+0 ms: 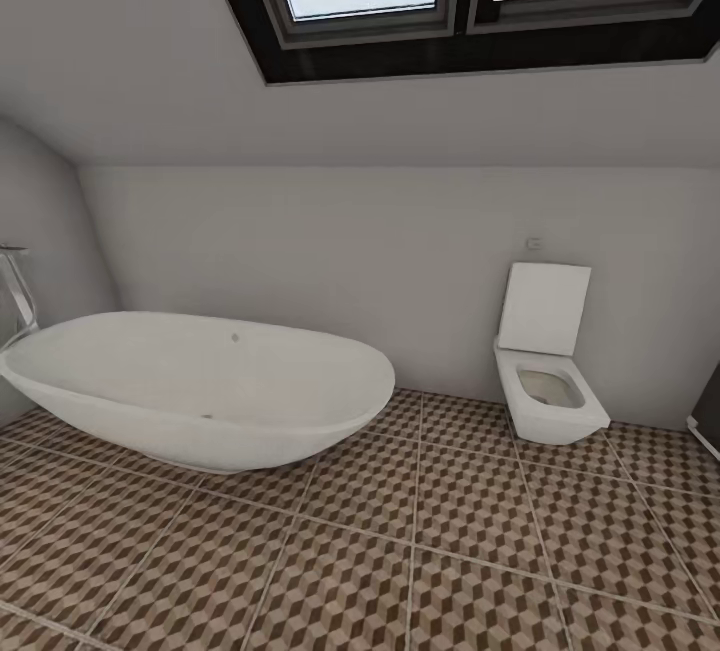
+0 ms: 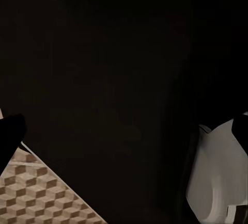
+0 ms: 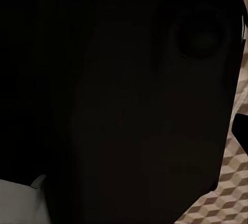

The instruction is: Take the four mousetraps from the cabinet in the bathroom and place them on the bathroom floor. Make sure all four end up on the same floor surface, and ensure that at least two of them are either under or directly next to the same bathroom sink.

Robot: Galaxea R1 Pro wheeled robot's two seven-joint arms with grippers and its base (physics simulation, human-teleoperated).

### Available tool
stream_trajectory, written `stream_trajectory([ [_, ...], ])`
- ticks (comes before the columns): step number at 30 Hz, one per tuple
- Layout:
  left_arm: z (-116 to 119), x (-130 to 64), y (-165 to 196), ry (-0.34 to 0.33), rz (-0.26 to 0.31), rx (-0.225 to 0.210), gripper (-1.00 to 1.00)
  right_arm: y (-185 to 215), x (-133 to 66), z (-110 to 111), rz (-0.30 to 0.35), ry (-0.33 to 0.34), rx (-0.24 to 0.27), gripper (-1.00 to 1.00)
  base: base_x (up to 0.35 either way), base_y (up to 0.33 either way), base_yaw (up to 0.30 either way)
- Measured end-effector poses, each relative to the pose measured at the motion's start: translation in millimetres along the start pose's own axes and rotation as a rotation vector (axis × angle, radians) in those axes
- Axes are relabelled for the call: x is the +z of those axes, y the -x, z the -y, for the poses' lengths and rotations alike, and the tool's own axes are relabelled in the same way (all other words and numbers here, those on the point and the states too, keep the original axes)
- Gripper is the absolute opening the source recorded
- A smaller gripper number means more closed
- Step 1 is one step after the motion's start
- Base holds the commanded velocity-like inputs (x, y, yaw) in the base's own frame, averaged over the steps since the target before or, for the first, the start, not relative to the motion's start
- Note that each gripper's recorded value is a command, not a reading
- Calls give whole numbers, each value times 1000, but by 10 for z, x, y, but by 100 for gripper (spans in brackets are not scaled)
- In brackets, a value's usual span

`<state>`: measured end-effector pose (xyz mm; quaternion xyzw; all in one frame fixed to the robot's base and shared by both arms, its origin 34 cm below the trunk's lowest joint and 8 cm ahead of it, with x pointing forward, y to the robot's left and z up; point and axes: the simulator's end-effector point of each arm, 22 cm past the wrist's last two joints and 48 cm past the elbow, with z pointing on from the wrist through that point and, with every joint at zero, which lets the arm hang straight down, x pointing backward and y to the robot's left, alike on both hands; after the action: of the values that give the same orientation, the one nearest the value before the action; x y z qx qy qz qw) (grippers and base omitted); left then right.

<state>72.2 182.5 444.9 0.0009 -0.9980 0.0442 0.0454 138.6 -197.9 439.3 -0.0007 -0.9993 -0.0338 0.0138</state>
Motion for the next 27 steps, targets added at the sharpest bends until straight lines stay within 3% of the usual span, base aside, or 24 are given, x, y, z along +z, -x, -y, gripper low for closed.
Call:
stream_trajectory([
  [14, 5, 0, 35, -1, 17, 0, 100, 62, 0, -11, 18, 2, 10, 100, 0, 0, 0],
  [23, -76, -4, 225, 12, 58, -1, 100, 354, -15, -5, 105, 1, 9, 100, 0, 0, 0],
  [24, -90, -25, 532, 14, 122, -1, 100, 593, -52, -2, 211, 0, 8, 100, 0, 0, 0],
  [27, -132, -48, 719, 20, 162, -1, 100, 689, -67, 15, 239, -2, 3, 100, 0, 0, 0],
])
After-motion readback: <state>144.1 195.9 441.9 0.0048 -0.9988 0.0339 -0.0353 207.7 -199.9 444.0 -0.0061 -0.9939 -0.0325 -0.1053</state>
